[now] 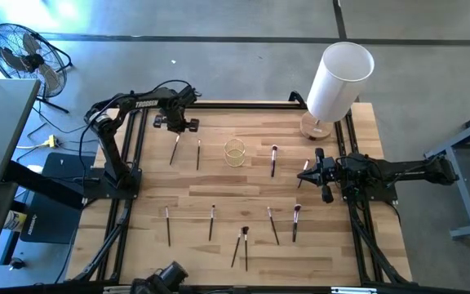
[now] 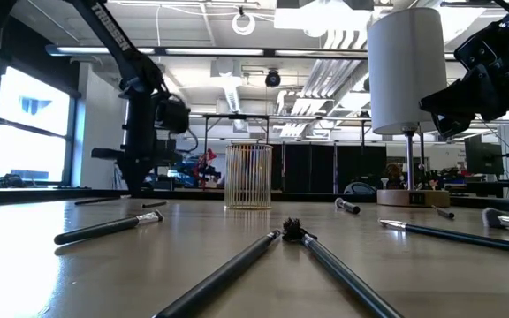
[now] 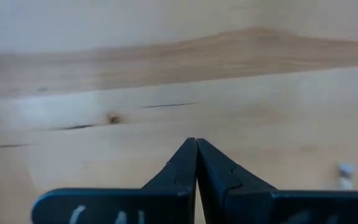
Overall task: Put items in baskets/containers
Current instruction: Put the black eyeshadow brush into the gold container
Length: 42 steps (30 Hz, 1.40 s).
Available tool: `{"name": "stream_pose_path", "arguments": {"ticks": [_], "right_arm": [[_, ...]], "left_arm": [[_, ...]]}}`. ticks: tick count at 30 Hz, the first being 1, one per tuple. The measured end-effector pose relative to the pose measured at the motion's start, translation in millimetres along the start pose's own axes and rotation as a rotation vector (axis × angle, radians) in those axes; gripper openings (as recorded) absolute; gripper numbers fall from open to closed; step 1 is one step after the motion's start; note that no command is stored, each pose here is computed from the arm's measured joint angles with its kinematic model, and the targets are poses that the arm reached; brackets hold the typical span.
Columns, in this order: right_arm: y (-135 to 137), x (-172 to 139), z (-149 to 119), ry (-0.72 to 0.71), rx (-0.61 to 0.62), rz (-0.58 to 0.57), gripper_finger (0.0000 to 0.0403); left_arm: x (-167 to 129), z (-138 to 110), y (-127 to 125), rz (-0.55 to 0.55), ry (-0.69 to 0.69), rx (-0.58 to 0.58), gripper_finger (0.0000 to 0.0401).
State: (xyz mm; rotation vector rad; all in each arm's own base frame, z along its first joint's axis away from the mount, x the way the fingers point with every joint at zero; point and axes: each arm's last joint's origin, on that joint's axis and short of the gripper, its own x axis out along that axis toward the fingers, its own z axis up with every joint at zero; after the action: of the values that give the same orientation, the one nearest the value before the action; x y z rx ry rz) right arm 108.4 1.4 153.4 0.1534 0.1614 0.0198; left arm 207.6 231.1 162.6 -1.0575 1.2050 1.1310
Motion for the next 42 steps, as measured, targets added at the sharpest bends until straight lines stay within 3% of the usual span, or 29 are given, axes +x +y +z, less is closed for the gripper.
{"name": "stream_pose_path", "arguments": {"ticks": [7,16,21,24,33,42], "right_arm": [[0.0,0.0,0.0,-0.001,0.000,0.000,0.0004],[0.0,0.0,0.0,0.000,0.000,0.000,0.0005],[0.0,0.0,0.0,0.000,0.000,0.000,0.0005],[0.0,0.0,0.0,0.000,0.000,0.000,0.0004],[0.0,0.0,0.0,0.000,0.000,0.000,0.0005],[0.0,0.0,0.0,0.000,0.000,-0.001,0.0005]], "left_arm": [[-42.6,-30.4,-25.2,-0.027,-0.160,0.096,0.0001],[-109.4,-71.3,-46.4,-0.279,-0.420,0.113,0.0000],[-127.1,-88.0,-52.4,-0.340,-0.498,0.119,0.0000],[-126.3,-93.0,-54.4,-0.323,-0.498,0.137,0.0000],[-118.7,-86.6,-56.3,-0.270,-0.505,0.262,0.0000],[-101.9,-40.9,-24.7,-0.285,-0.388,0.190,0.0010]]}}
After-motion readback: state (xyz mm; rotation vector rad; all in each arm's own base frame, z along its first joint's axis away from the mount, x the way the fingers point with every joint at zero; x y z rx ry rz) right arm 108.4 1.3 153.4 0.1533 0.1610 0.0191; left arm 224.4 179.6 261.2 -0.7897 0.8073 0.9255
